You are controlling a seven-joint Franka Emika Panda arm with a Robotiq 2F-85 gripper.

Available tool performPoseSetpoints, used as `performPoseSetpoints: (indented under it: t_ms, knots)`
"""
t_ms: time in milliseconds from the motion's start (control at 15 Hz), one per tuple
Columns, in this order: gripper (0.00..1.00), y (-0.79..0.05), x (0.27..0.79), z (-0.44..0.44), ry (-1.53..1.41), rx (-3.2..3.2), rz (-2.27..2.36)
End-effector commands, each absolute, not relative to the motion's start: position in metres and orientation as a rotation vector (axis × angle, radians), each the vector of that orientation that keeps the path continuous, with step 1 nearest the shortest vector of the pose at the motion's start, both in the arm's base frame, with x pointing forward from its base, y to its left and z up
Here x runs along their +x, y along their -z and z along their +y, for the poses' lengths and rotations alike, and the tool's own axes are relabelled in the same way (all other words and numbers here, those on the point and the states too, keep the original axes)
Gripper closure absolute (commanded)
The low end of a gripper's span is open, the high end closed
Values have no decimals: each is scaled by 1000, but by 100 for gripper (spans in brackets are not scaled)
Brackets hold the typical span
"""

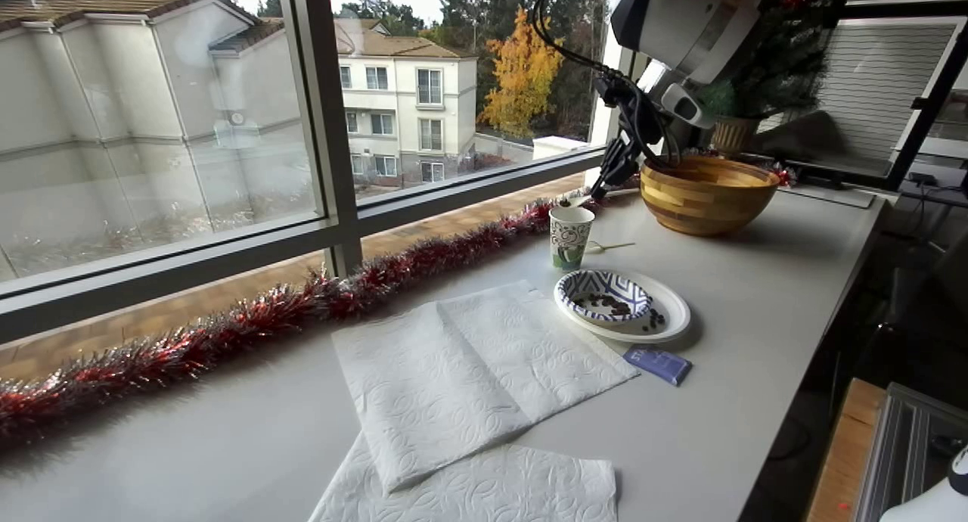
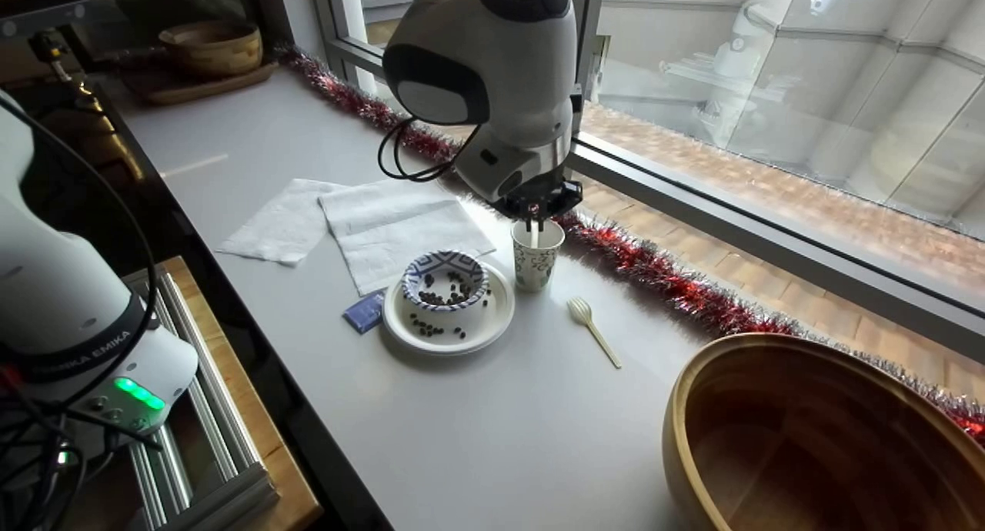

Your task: Pick up the spoon, scoop some of the paper plate contents and then put them in the cup

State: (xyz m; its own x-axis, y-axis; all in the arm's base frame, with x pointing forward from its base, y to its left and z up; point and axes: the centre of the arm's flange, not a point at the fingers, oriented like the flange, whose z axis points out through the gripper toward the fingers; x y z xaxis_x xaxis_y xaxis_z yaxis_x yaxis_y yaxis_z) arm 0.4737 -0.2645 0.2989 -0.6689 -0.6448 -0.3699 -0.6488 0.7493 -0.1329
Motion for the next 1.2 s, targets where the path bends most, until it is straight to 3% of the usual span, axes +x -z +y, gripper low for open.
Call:
performPoseSetpoints:
  t_ms: [0,1133]
  knots:
    - [97,-293,472,-248,79,-1006,2594]
    - [97,-287,468,-192,733,-1378,2440]
